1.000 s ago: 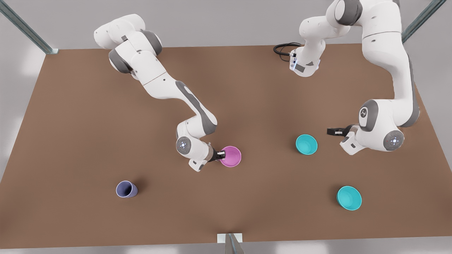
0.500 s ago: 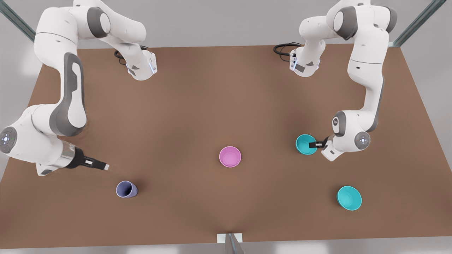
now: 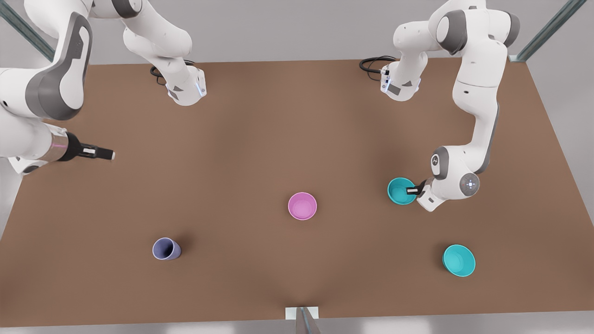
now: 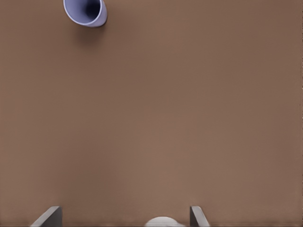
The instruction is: Stack the blue bowl on the pink bowl
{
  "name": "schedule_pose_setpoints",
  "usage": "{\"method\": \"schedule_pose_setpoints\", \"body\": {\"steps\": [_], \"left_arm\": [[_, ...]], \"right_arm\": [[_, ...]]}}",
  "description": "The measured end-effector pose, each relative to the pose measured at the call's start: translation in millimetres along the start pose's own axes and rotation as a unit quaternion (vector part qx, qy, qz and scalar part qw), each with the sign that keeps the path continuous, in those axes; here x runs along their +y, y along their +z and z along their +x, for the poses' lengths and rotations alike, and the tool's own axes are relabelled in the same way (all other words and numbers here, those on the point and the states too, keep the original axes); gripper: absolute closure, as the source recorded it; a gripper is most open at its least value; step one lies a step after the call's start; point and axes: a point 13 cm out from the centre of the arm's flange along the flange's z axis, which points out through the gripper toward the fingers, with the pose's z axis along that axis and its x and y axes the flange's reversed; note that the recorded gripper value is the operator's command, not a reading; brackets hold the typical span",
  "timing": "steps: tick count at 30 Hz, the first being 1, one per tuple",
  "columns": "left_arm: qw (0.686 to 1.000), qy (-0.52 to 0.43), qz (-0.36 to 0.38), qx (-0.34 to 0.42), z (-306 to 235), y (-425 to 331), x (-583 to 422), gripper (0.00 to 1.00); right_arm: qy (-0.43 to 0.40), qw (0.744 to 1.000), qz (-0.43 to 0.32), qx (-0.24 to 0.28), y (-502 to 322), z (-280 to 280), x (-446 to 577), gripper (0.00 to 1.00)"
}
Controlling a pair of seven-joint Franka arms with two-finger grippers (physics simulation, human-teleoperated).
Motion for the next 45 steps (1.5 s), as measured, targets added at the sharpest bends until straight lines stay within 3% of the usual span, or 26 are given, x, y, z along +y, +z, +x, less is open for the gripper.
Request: {"method": "schedule_pose_setpoints", "body": {"steps": [3, 7, 13, 34, 35, 39, 40, 42, 45], "left_arm": [[0.999, 0.006, 0.019, -0.025, -17.5, -43.8, -40.2, 0.79], [0.994, 0.075, 0.062, -0.045, -26.9, -85.2, -211.0, 0.79], [0.991, 0.093, 0.090, -0.042, -21.8, -59.7, -397.8, 0.79], [0.992, -0.100, 0.075, -0.012, -13.9, -4.2, -411.4, 0.79], [0.991, -0.105, 0.076, -0.011, -13.7, -3.9, -411.7, 0.00], [0.990, -0.117, 0.078, -0.006, -10.1, -28.0, -407.7, 0.00], [0.989, -0.126, 0.069, -0.021, -16.6, -65.8, -389.1, 0.00], [0.979, -0.181, 0.040, -0.087, -40.3, -216.8, -278.8, 0.00], [0.972, -0.195, -0.028, -0.125, 3.8, -349.5, -164.8, 0.00]], "right_arm": [[-0.001, 1.000, 0.004, -0.002, 0.0, 7.4, -1.6, 0.00], [-0.002, 1.000, 0.006, -0.004, 0.9, 6.7, -2.8, 0.00], [-0.003, 1.000, 0.007, -0.003, 3.1, 4.6, -4.9, 0.00], [-0.009, 1.000, 0.007, 0.001, 9.1, 1.5, -5.3, 0.00], [-0.010, 1.000, 0.007, 0.001, 9.1, 1.5, -5.3, 0.00], [-0.010, 1.000, 0.007, 0.002, 9.4, 1.3, -5.2, 0.00], [-0.010, 1.000, 0.007, 0.002, 9.7, 1.2, -5.2, 0.00], [-0.011, 1.000, 0.007, 0.002, 9.7, 1.1, -5.3, 0.00], [-0.010, 1.000, 0.007, 0.002, 9.7, 0.4, -6.0, 0.00]]}}
